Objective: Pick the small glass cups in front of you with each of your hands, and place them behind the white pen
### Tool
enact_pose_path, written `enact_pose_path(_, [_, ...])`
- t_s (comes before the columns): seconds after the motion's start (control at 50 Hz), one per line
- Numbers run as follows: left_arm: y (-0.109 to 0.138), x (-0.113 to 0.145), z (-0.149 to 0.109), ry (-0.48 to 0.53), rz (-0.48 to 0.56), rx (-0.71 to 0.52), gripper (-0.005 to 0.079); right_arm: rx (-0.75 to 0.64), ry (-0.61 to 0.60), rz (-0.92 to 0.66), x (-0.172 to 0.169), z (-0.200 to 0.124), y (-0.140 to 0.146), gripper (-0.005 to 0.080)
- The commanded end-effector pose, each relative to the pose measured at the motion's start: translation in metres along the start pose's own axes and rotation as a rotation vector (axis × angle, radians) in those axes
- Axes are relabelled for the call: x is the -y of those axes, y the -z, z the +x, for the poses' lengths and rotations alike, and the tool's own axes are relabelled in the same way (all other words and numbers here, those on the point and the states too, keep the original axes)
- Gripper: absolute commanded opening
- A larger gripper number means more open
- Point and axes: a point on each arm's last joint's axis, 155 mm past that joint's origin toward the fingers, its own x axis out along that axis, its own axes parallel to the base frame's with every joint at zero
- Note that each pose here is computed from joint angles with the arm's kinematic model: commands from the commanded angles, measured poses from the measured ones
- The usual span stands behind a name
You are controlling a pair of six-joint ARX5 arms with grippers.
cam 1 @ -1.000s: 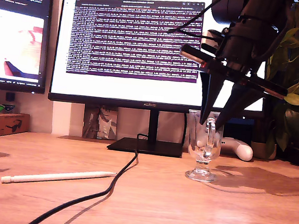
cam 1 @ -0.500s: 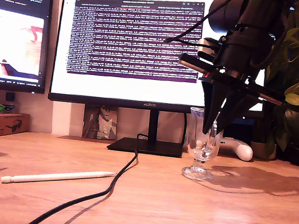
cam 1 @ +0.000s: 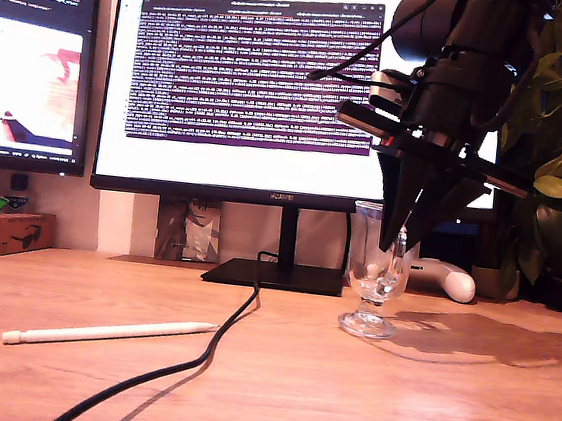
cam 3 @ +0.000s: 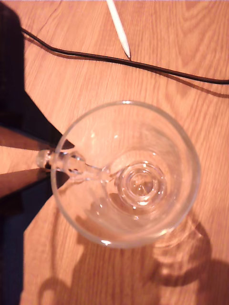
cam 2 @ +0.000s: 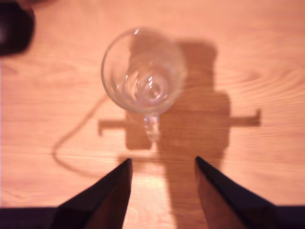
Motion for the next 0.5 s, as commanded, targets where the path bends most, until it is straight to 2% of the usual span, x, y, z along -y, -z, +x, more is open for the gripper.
enact_pose_path(0.0, [-0.003, -0.002, 0.005, -0.005, -0.001, -0.001, 0.0382, -0.012, 0.000, -0.010, -0.002, 0.007, 0.000, -0.0013])
enact_pose_path(0.3, [-0.008, -0.002, 0.030, -0.010, 0.001, -0.034, 0.0373, -0.007, -0.001, -0.013, -0.003, 0.007, -0.001, -0.0013])
enact_pose_path(0.48, [-0.012, -0.006, 0.036, -0.031, 0.007, -0.027, 0.0243, -0.007, -0.002, -0.013, -0.003, 0.007, -0.001, -0.0013])
